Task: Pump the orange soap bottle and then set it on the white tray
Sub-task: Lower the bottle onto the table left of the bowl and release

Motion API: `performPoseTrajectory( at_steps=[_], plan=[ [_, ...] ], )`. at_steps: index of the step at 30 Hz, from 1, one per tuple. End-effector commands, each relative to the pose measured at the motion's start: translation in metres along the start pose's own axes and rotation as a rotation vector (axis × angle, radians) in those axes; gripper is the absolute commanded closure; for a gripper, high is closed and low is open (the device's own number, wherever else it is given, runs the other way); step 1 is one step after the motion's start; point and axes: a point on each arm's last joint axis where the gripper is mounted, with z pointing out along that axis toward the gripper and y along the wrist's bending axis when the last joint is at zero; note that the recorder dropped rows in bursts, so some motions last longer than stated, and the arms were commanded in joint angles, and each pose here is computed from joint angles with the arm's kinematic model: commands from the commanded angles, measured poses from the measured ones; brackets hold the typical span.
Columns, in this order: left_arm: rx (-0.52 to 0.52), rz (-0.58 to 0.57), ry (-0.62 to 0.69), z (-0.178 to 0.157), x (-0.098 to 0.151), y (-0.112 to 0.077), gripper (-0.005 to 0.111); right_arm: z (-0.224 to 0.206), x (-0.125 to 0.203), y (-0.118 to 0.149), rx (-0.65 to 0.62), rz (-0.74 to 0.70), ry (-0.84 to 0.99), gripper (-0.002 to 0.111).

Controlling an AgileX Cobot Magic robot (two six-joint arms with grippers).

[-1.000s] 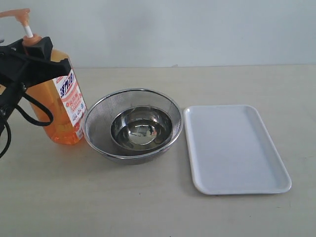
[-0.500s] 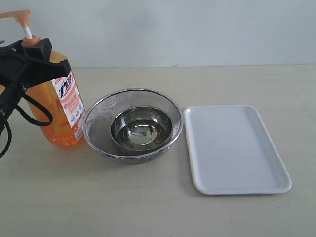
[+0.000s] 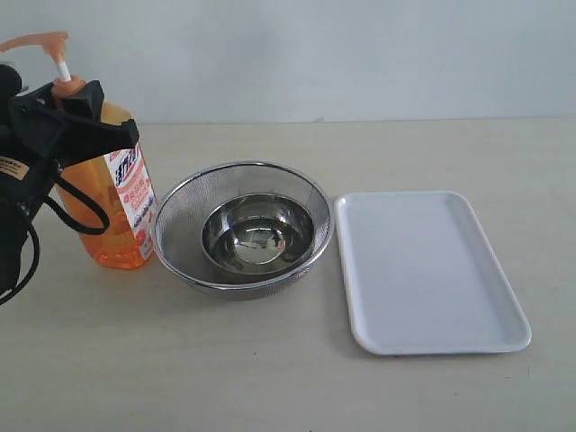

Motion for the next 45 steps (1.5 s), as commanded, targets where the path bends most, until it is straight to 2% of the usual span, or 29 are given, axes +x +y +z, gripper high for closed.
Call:
performPoseTrajectory(
  at_steps=[1,3,6,9,11,21,26,30,36,45],
  plan=[
    [0.005,0.003,-0.098,0.002,-0.011,-0.002,0.1,0.0,-0.001,0.0,0.0,0.0,-0.009,0.108],
    [0.033,0.015,-0.103,0.002,-0.012,-0.005,0.092,0.0,-0.001,0.0,0.0,0.0,-0.009,0.108],
    [0.051,0.022,-0.106,0.002,-0.012,-0.006,0.066,0.0,-0.001,0.0,0.0,0.0,-0.009,0.108],
    [0.054,-0.038,-0.105,0.002,-0.012,-0.006,0.041,0.0,-0.001,0.0,0.0,0.0,-0.009,0.108],
    [0.051,-0.05,-0.104,0.002,-0.012,-0.006,0.033,0.0,-0.001,0.0,0.0,0.0,-0.009,0.108],
    [0.011,-0.018,-0.041,0.001,-0.005,-0.002,0.032,0.0,-0.001,0.0,0.0,0.0,-0.009,0.108],
    [0.003,-0.026,-0.044,-0.008,-0.01,0.002,0.032,0.0,-0.001,0.0,0.0,0.0,-0.009,0.108],
    [0.008,-0.035,-0.05,-0.017,-0.018,0.005,0.032,0.0,-0.001,0.0,0.0,0.0,-0.009,0.108],
    [0.027,-0.05,0.01,-0.027,-0.024,0.007,0.032,0.0,-0.001,0.0,0.0,0.0,-0.009,0.108],
    [0.045,-0.016,0.086,-0.044,-0.021,0.012,0.032,0.0,-0.001,0.0,0.0,0.0,-0.009,0.108]
  ],
)
